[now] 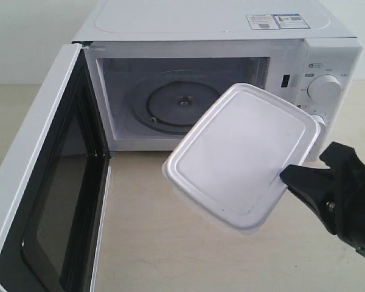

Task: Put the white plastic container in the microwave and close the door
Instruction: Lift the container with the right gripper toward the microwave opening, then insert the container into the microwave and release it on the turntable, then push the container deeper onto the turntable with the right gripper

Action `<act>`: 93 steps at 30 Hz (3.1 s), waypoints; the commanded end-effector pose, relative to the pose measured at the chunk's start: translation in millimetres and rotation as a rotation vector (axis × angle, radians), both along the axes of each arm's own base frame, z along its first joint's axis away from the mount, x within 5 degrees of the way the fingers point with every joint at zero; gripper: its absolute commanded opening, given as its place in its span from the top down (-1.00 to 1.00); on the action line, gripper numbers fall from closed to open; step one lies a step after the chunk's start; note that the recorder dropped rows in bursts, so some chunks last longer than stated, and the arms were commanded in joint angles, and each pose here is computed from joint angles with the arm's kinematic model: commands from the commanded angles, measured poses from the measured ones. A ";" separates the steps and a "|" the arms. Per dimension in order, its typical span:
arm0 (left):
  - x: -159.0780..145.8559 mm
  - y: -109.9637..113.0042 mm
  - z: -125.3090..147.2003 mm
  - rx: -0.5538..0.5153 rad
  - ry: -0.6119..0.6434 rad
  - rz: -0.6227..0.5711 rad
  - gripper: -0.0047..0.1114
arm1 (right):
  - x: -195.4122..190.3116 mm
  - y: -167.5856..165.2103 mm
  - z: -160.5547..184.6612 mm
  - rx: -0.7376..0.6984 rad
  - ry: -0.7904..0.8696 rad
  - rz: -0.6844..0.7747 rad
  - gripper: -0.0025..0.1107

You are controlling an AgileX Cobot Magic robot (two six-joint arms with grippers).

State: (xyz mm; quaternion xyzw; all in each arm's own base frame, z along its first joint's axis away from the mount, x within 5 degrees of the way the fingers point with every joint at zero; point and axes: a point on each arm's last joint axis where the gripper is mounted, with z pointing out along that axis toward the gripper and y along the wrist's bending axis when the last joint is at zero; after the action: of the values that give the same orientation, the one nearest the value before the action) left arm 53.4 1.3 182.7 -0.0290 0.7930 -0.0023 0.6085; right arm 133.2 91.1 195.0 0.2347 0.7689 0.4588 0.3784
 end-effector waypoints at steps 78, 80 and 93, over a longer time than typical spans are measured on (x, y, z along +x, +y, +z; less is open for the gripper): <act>0.1 0.1 -0.5 -0.008 -0.007 0.004 0.84 | 213.3 138.9 -30.7 0.056 -0.018 -0.293 0.95; 0.1 0.1 -0.5 -0.008 -0.007 0.004 0.84 | 214.3 137.4 -30.5 0.058 -0.020 -0.300 0.88; 0.1 0.1 -0.5 -0.008 -0.007 0.004 0.84 | 215.5 137.4 -29.4 0.038 -0.043 -0.268 0.24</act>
State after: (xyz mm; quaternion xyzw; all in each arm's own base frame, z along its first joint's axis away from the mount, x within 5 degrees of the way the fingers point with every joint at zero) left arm 53.4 1.3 182.7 -0.0290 0.7930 -0.0023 0.6085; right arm 346.9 228.4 162.0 0.3549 0.7100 0.4217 0.4383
